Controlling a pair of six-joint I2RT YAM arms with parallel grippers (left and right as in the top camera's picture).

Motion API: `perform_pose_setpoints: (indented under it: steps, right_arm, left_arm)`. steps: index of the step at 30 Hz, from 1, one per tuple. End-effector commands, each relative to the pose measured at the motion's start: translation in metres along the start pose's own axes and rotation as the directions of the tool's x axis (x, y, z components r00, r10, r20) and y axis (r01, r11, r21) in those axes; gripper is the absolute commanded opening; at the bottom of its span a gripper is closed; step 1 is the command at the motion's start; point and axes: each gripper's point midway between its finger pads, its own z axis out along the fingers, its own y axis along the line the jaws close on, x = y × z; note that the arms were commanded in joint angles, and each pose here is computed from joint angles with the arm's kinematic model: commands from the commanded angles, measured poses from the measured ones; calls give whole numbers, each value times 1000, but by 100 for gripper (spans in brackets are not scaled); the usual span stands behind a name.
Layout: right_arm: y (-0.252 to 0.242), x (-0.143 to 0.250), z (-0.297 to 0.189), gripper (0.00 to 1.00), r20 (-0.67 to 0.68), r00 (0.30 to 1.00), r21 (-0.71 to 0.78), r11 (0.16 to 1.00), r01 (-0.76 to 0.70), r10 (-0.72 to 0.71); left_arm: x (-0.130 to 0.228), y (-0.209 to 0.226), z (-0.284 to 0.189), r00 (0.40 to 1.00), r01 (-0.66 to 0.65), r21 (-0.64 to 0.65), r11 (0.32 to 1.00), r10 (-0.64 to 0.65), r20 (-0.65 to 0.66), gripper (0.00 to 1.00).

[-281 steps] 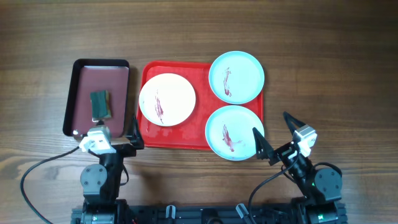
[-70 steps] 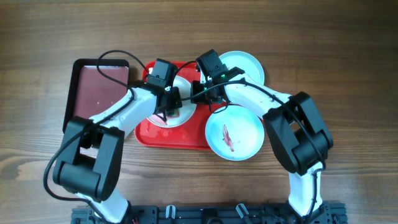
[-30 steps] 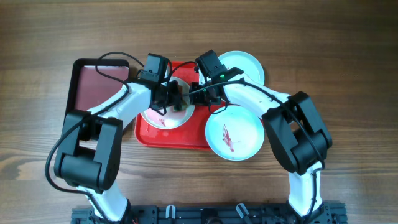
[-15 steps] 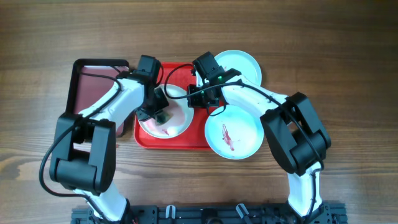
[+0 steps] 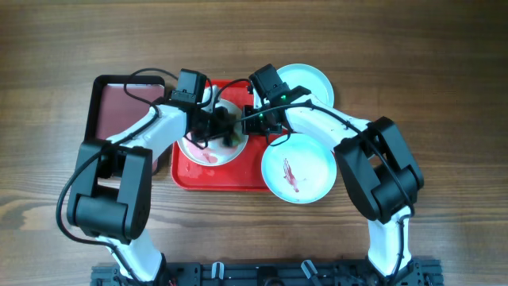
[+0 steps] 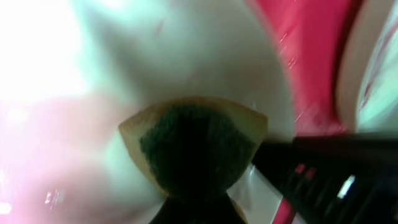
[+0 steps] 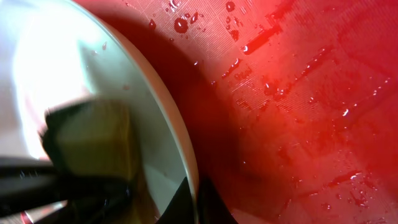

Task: Clean dirty plates on tray and stack at the side
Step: 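Scrub the white plate with the sponge while right gripper holds rim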

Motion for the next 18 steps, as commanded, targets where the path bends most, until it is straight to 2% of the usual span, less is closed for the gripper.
perform_pose_setpoints:
  steps: [1, 3, 5, 8, 10, 14, 18]
  right_arm:
    - [-3, 2, 8, 4, -17, 1000, 9, 1000, -15, 15]
    - [-3, 2, 8, 4, -17, 1000, 9, 1000, -15, 15]
    - [-3, 2, 8, 4, -17, 1000, 9, 1000, -15, 16]
    - [-3, 2, 8, 4, -17, 1000, 9, 1000, -16, 16]
    - [-2, 1, 8, 4, -11, 1000, 6, 1000, -13, 13]
    - [-2, -2, 8, 4, 2, 1000, 7, 1000, -5, 5]
    - [-3, -11, 7, 4, 39, 998, 13, 999, 43, -43]
  left_arm:
    - [-25, 10, 5, 993, -4, -61, 998, 11, 114, 4]
    - [-34, 16, 3, 987, 0, -104, 995, 16, 159, 4]
    - [-35, 35, 0, 982, 85, -181, 980, -52, 181, 4]
    - [-20, 65, -13, 973, 217, -292, 931, -182, 143, 4]
    - [-13, 72, -27, 969, 248, -340, 907, -229, 97, 4]
    - [-17, 59, -65, 962, 264, -382, 886, -271, 36, 4]
    - [-30, 39, -92, 962, 264, -377, 888, -271, 35, 4]
